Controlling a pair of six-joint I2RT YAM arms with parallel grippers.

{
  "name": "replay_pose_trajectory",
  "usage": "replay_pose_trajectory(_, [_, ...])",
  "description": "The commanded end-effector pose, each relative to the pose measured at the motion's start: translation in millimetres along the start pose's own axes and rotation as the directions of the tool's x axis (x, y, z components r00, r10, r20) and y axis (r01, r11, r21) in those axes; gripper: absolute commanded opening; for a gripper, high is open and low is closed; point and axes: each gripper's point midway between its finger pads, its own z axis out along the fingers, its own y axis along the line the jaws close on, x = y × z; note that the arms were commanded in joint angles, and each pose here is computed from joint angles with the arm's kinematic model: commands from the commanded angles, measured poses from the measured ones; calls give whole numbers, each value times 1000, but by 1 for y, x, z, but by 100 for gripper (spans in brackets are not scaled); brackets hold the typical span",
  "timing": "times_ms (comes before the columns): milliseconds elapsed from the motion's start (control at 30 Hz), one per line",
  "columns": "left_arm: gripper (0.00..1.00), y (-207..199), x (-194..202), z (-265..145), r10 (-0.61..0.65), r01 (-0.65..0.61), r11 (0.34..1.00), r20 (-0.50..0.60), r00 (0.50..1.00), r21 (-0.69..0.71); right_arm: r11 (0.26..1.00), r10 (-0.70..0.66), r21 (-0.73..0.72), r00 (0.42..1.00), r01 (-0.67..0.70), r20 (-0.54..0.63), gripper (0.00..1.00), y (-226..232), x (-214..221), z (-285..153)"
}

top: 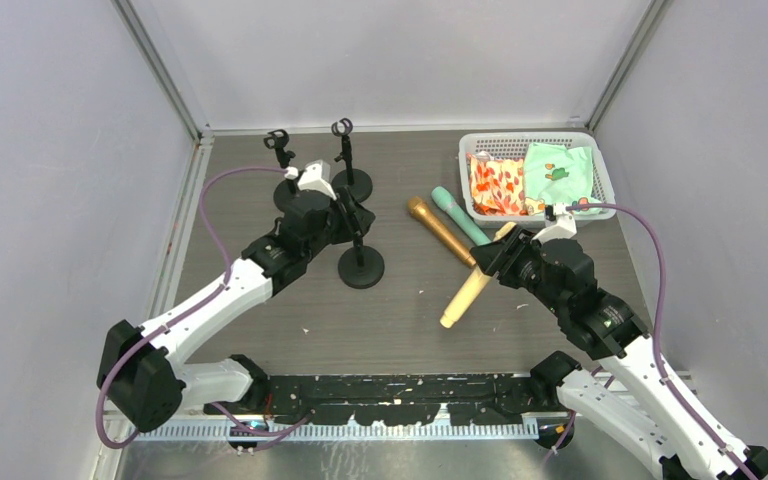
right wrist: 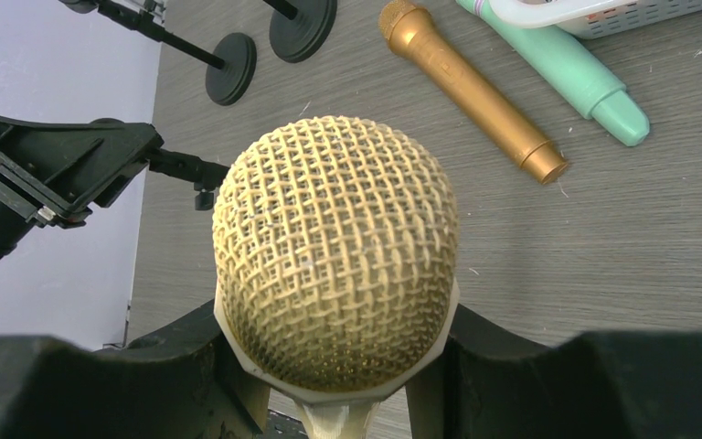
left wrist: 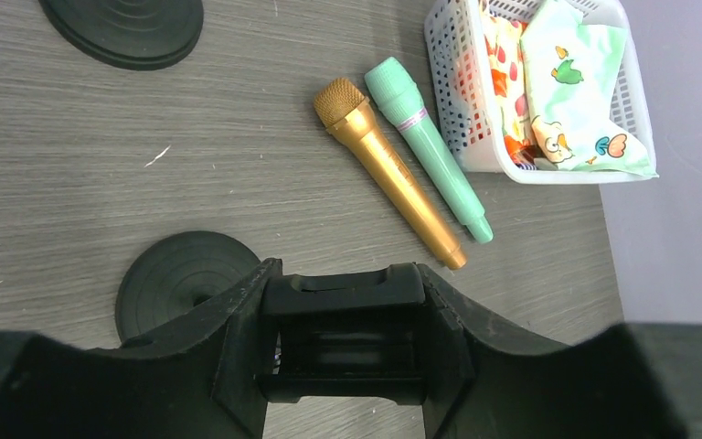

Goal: Attach the microphones to the stand

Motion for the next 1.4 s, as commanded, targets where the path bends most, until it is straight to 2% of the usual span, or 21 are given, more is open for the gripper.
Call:
replay_pose_trajectory(0, [43, -18, -17, -4, 17, -19, 996, 26, 1000, 87, 999, 8, -51, 997, -4, 78, 11, 18, -25, -8])
replay_pose_trajectory(233, [80, -15, -33, -11, 54, -58, 996, 51, 997, 68, 999, 7, -51, 995, -2, 97, 11, 21, -32, -10])
replay_pose_trajectory(367, [90, -20, -50, -22, 92, -97, 993, 77, 993, 68, 999, 9, -40, 992, -4, 126, 10, 24, -41, -8])
replay_pose_trajectory(567, [92, -32, -78, -53, 181, -192, 978, 128, 975, 84, 999, 36, -33, 977, -30, 211, 6, 31, -65, -6])
replay_pose_trajectory(700, [93, -50, -94, -85, 236, -267, 949, 187, 954, 166, 996, 63, -81, 967, -44, 245, 7, 50, -81, -2])
replay_pose_trajectory(833, [92, -74, -92, -114, 284, -340, 889, 215, 935, 308, 983, 103, -172, 958, -57, 269, 7, 79, -99, 3])
replay_pose_trajectory(1033, [92, -83, -84, -128, 320, -382, 843, 217, 922, 378, 953, 156, -299, 932, -55, 328, 3, 119, -127, 9])
replay_pose_trajectory(1200, [91, -68, -81, -121, 327, -382, 866, 214, 921, 323, 920, 190, -390, 902, -26, 388, 1, 149, -144, 13])
replay_pose_trajectory(1367, [92, -32, -72, -110, 285, -329, 924, 225, 932, 195, 934, 153, -355, 850, 42, 505, 1, 165, -139, 12])
